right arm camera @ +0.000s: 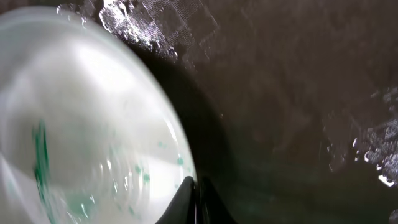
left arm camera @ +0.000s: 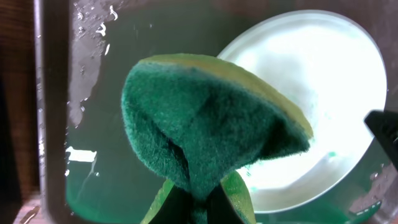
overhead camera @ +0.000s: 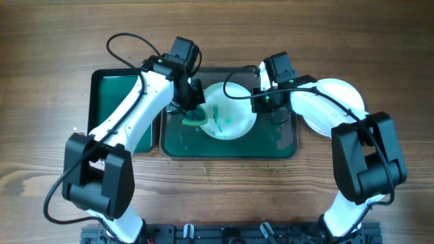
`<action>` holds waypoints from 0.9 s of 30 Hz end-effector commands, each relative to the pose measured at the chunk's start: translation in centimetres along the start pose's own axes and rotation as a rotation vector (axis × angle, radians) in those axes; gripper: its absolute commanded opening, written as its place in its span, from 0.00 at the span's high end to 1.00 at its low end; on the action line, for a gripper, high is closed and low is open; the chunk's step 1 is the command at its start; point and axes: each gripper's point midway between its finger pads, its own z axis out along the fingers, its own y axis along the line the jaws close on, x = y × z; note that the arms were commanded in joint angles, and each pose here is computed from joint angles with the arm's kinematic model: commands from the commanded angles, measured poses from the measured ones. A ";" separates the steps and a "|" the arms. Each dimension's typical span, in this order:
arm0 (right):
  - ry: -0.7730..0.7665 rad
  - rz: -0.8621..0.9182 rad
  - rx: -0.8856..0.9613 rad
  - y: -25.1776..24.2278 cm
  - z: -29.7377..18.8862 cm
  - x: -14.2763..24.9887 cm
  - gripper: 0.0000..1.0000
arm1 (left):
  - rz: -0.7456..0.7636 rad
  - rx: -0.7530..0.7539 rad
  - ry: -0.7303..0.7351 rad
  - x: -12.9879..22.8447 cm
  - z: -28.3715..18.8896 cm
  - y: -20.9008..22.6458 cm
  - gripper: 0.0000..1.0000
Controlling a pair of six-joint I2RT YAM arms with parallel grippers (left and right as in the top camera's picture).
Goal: Clean dirty plates on tray and stack at the side
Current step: 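Scrub the third plate with the sponge in the left gripper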
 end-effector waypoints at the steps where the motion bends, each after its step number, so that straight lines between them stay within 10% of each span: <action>1: 0.071 0.095 -0.024 -0.1 1.1 1.7 0.96 | 0.019 0.026 -0.038 0.2 1.3 -1.2 0.96; 15: 0.109 0.154 -0.022 -0.2 1.3 3.0 0.96 | 0.076 -0.001 0.036 0.7 10.3 -1.8 0.96; 22: 0.109 0.151 -0.026 -0.2 1.3 3.0 0.96 | 0.412 0.434 0.198 5.4 9.2 -9.7 0.96; 27: 0.109 0.151 -0.026 -0.2 1.3 3.0 0.96 | 0.221 0.174 0.036 0.8 10.4 -6.0 0.96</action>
